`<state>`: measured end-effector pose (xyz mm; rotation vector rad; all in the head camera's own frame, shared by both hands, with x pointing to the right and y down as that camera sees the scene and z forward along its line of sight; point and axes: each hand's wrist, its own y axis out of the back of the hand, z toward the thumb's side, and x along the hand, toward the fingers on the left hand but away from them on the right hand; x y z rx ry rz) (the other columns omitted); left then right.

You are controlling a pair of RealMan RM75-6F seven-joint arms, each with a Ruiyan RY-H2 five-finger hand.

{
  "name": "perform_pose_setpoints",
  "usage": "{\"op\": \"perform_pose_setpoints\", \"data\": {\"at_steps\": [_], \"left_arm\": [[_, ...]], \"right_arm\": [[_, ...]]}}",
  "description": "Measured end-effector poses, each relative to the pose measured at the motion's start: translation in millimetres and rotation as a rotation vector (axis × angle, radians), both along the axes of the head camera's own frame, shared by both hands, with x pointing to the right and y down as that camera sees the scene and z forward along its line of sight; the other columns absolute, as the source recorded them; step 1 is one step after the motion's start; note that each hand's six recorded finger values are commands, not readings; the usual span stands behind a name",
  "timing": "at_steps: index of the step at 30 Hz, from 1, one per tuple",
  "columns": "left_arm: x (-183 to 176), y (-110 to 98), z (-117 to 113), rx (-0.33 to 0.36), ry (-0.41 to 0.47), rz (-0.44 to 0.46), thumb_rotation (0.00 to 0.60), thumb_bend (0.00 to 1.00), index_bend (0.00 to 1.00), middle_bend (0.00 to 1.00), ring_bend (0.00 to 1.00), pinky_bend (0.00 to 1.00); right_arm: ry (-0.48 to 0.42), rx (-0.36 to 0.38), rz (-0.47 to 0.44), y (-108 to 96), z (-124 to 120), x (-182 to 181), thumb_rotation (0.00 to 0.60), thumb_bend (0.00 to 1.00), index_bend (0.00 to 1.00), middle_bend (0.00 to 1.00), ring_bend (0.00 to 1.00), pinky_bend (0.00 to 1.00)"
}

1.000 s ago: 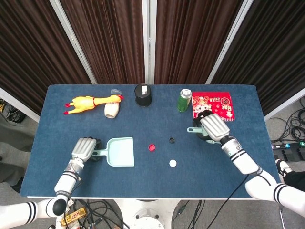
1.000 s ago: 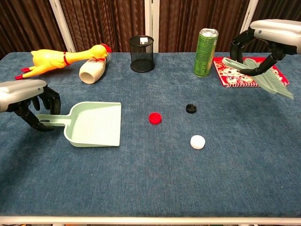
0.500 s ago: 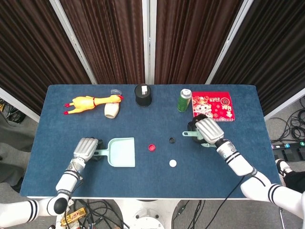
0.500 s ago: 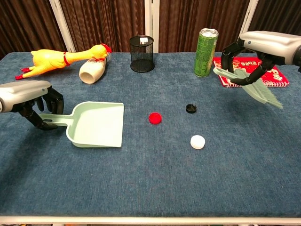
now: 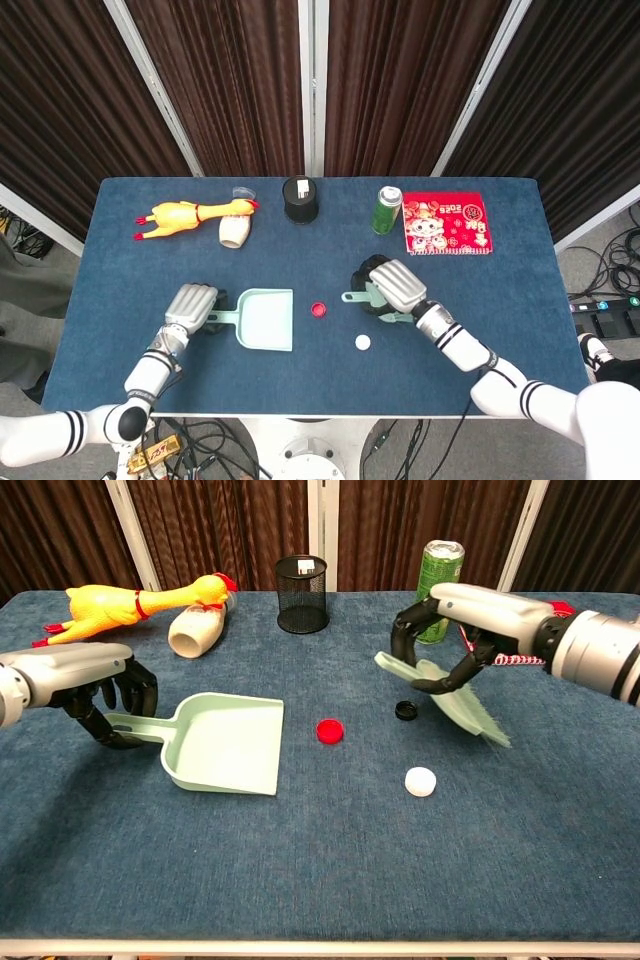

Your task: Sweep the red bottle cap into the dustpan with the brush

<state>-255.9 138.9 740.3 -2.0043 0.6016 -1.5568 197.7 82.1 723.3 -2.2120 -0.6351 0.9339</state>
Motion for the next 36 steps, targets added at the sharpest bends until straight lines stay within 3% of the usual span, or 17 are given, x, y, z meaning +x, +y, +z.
{"op": "perform_pose_setpoints", "data": {"at_steps": [11,22,36], "left_arm": [[22.5,-8.5,0.6,-0.022,-0.008,0.056,0.600,0.35,0.57,0.52,0.37,0.37],[44.3,-13.7,2.6,-0.047,-0.020,0.090,0.600,0.35,0.57,0.52,0.38,0.37],[66.6,-13.2,5.4,-0.057,-0.028,0.111,0.600,0.35,0.58,0.52,0.38,0.37]], "right_arm": [[-0.145,-0.037,-0.018,15.1,8.1,-44.4,0.600,0.59,0.72,0.63,0.28,0.23],[-0.230,-0.073,-0.021,32.2,11.0,-82.5,0.600,0.60,0.72,0.63,0.28,0.23],[-0.371,-0.077,0.033,38.1,-3.6,-122.5,0.600,0.63,0.73,0.63,0.28,0.22]]}}
